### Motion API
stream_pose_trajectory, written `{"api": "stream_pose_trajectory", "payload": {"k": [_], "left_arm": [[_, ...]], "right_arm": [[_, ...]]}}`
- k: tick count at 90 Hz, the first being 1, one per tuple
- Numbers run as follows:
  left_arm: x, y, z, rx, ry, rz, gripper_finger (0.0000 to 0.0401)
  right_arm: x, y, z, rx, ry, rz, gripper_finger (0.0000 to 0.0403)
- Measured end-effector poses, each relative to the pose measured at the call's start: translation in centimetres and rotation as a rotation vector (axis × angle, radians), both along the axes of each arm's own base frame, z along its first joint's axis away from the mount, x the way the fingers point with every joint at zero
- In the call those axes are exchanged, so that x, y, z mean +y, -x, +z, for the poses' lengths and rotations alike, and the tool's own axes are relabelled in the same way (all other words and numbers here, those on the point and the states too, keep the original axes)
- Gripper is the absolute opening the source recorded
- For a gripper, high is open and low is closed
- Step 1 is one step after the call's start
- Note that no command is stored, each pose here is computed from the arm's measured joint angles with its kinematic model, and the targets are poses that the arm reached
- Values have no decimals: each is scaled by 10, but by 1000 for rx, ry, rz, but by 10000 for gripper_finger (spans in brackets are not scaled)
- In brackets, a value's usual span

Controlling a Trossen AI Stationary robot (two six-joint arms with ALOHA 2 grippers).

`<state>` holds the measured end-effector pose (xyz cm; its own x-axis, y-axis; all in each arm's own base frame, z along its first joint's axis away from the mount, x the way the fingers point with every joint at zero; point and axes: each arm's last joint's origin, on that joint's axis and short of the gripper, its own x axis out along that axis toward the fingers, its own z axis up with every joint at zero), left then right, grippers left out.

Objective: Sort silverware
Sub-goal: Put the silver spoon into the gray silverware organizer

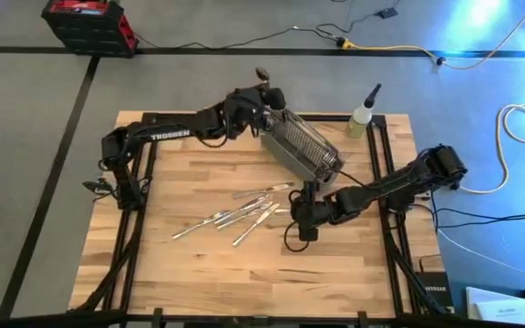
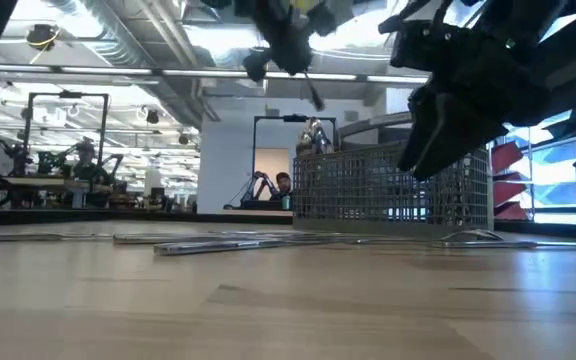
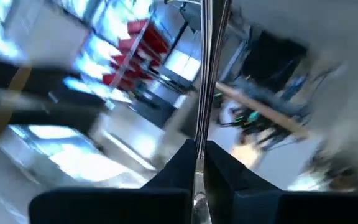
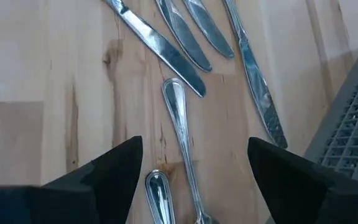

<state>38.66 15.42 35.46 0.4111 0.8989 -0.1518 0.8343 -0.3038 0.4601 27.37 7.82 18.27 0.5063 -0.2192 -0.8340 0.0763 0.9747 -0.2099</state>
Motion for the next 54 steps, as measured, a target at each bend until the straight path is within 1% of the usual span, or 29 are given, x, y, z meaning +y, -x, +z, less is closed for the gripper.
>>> {"api": "stream_pose_trajectory", "payload": {"k": [4, 8, 17, 25, 30, 40, 54], "left_arm": [[4, 1, 0, 73, -29, -17, 1], [6, 1, 0, 90, -37, -46, 1], [9, -1, 6, 2, -49, -134, 1], [10, -3, 12, -55, -78, -183, 1], [13, -3, 10, -50, -88, -189, 1], [15, -4, -1, 23, -50, -197, 1], [24, -10, -16, 42, -26, -190, 1]], "right_arm": [[0, 0, 0, 3, -2, -4, 275], [2, 1, 0, -1, -6, -2, 275], [7, 2, 0, -7, -8, 14, 275], [8, 1, 1, -18, -10, 23, 275], [9, 1, 1, -20, -10, 27, 275], [9, 1, 1, -22, -12, 25, 275], [10, 0, 1, -31, -19, 18, 275]]}}
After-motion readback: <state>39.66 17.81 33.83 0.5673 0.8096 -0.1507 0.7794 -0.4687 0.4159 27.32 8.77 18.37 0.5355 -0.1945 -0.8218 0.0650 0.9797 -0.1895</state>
